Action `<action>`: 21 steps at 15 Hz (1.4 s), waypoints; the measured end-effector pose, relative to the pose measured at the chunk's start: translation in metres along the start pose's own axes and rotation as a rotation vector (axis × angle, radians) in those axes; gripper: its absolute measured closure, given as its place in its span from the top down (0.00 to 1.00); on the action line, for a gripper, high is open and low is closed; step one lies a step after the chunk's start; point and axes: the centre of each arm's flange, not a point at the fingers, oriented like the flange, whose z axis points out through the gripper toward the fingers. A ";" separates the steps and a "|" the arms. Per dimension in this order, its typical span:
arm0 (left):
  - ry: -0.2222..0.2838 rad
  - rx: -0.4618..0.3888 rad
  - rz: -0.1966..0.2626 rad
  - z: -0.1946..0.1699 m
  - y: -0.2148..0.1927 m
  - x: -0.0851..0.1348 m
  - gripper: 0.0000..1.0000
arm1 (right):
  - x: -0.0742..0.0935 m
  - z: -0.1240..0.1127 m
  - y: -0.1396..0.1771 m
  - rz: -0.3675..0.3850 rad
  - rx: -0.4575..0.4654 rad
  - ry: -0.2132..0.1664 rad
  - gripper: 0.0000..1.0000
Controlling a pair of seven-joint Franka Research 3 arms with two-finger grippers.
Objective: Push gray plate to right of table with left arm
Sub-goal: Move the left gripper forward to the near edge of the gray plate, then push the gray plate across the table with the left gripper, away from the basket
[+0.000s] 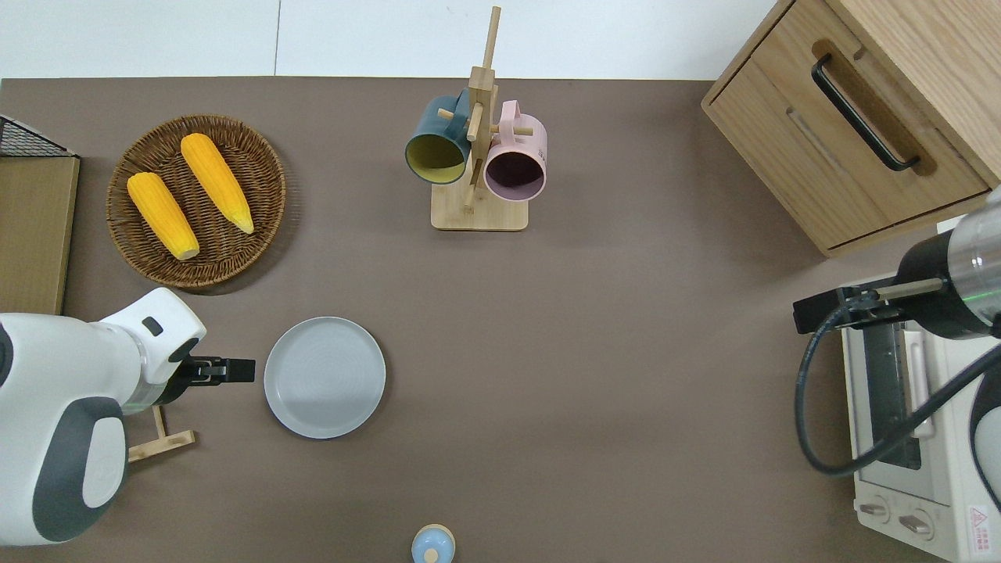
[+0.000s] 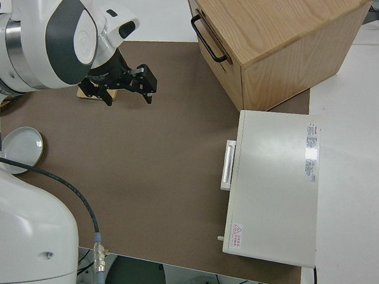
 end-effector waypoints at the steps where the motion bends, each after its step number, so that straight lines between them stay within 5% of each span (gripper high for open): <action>1: 0.011 -0.002 -0.003 0.008 0.000 -0.002 1.00 | 0.000 0.000 0.000 0.000 0.000 0.000 0.99; 8: 0.075 -0.003 -0.016 0.072 0.009 -0.023 1.00 | 0.000 0.000 0.000 0.000 0.000 0.000 0.99; 18: 0.056 -0.004 -0.027 0.122 0.029 -0.021 0.99 | 0.000 0.000 0.000 0.000 0.000 0.000 0.99; 20: 0.056 -0.004 -0.027 0.123 0.029 -0.021 0.96 | 0.000 0.000 0.000 0.000 0.000 0.000 0.99; 21: 0.056 -0.004 -0.027 0.123 0.029 -0.021 0.83 | 0.000 0.000 0.000 0.000 0.000 0.000 0.99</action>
